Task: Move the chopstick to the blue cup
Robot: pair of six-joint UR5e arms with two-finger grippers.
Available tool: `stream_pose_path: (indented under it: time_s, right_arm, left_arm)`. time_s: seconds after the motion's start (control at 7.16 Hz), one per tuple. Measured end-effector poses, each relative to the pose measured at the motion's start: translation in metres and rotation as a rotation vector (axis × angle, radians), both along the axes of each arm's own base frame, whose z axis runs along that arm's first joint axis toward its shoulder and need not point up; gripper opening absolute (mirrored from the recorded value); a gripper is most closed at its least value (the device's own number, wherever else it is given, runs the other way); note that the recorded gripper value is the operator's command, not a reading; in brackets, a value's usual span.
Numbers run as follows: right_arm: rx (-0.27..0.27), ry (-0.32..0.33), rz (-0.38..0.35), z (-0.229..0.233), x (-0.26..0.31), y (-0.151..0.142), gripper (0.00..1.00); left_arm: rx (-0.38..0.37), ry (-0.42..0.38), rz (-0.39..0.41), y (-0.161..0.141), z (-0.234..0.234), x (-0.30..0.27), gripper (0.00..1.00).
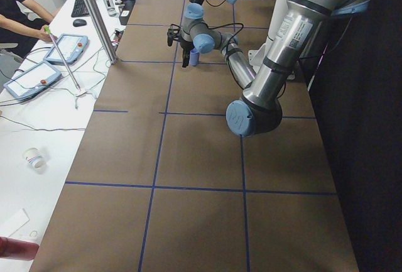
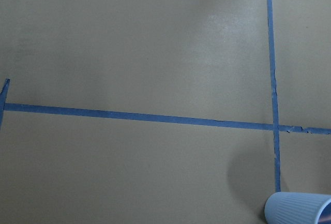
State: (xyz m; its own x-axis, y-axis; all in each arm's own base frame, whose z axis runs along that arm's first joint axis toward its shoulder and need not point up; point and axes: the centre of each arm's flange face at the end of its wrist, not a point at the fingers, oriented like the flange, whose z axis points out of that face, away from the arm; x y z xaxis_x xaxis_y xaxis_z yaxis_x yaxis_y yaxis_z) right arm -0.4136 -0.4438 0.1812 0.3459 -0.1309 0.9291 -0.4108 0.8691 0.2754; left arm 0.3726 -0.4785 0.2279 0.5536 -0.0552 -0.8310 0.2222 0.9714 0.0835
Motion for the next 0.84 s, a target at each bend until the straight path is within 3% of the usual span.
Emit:
stream_pose_path:
  time_s: [0.14,0.42,0.84]
  right_arm:
    - [-0.022,0.011,-0.014,0.016,0.023,0.001,0.99]
    - [-0.116,0.078,-0.063,0.078,0.107,-0.033,0.99]
    - [-0.135,0.358,-0.190,0.182,0.256,-0.086,0.99]
  left_arm:
    - [0.018,-0.027,0.023,0.006,0.018,-0.008,1.00]
    - [0.092,-0.119,0.102,0.023,0.072,-0.044,1.00]
    - [0.177,-0.225,0.248,0.019,0.163,-0.158,1.00]
